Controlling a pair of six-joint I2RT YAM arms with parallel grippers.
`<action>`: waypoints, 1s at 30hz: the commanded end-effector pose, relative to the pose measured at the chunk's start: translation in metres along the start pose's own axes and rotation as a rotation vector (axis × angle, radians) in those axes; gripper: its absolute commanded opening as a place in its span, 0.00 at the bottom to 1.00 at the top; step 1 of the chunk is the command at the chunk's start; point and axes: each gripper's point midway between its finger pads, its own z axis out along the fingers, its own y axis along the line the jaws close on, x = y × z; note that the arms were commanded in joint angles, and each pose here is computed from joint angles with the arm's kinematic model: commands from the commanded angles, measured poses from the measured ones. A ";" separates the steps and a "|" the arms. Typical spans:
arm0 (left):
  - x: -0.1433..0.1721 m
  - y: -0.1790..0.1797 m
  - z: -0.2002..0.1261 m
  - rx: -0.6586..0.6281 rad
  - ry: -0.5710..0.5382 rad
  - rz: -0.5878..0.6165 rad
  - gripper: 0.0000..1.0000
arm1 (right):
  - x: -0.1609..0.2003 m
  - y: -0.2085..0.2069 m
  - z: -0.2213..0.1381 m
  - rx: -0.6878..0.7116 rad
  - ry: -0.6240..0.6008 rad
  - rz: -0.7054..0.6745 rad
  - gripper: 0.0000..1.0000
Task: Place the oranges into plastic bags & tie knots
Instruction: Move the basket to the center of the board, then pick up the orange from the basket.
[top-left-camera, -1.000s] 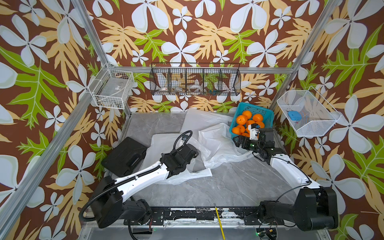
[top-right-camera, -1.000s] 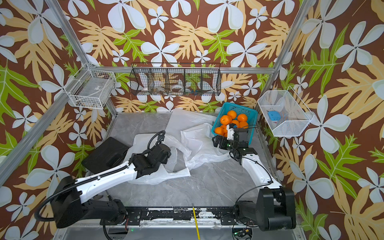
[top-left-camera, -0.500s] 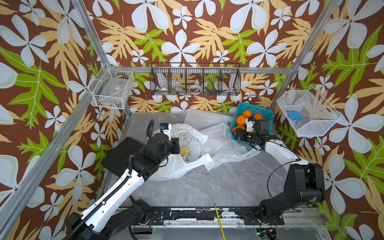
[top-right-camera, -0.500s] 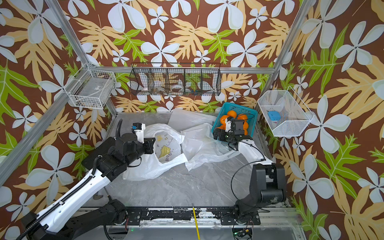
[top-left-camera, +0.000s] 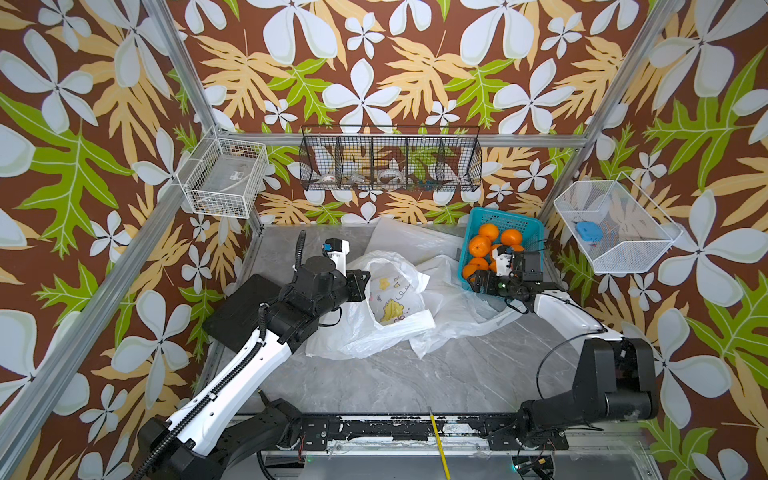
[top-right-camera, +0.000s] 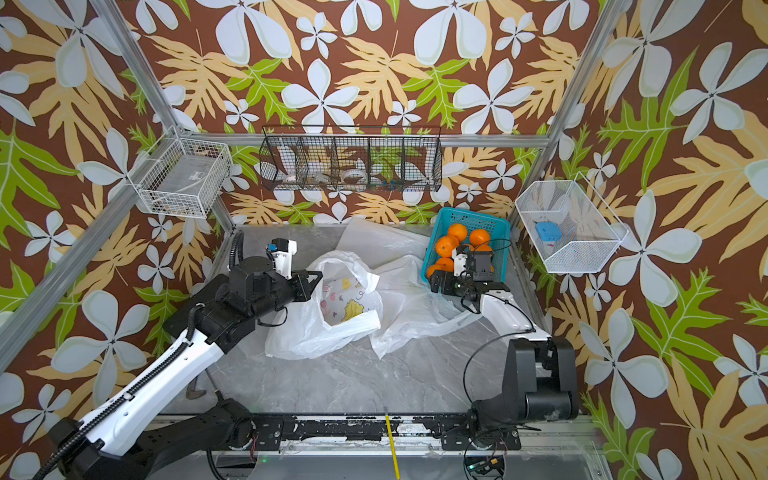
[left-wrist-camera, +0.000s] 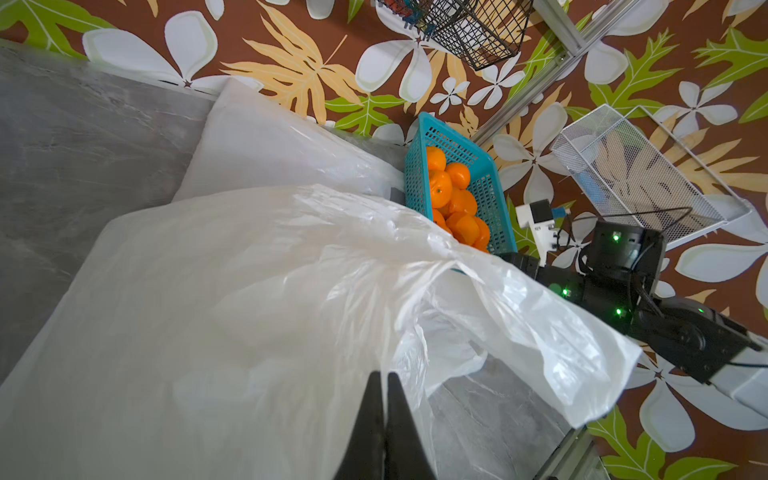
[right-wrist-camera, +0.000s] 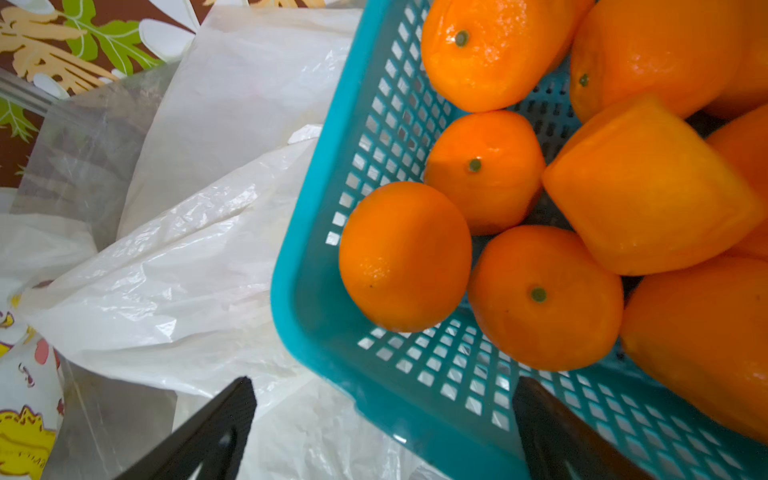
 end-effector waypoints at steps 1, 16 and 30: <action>-0.010 -0.010 -0.001 0.041 -0.025 -0.020 0.00 | 0.048 -0.003 -0.012 0.009 0.120 0.075 0.99; -0.001 -0.008 0.003 0.057 -0.007 -0.048 0.00 | 0.008 -0.023 -0.060 0.230 -0.001 0.010 0.99; 0.000 0.004 0.008 -0.009 -0.003 -0.035 0.00 | -0.031 -0.006 0.011 0.188 0.070 -0.030 0.96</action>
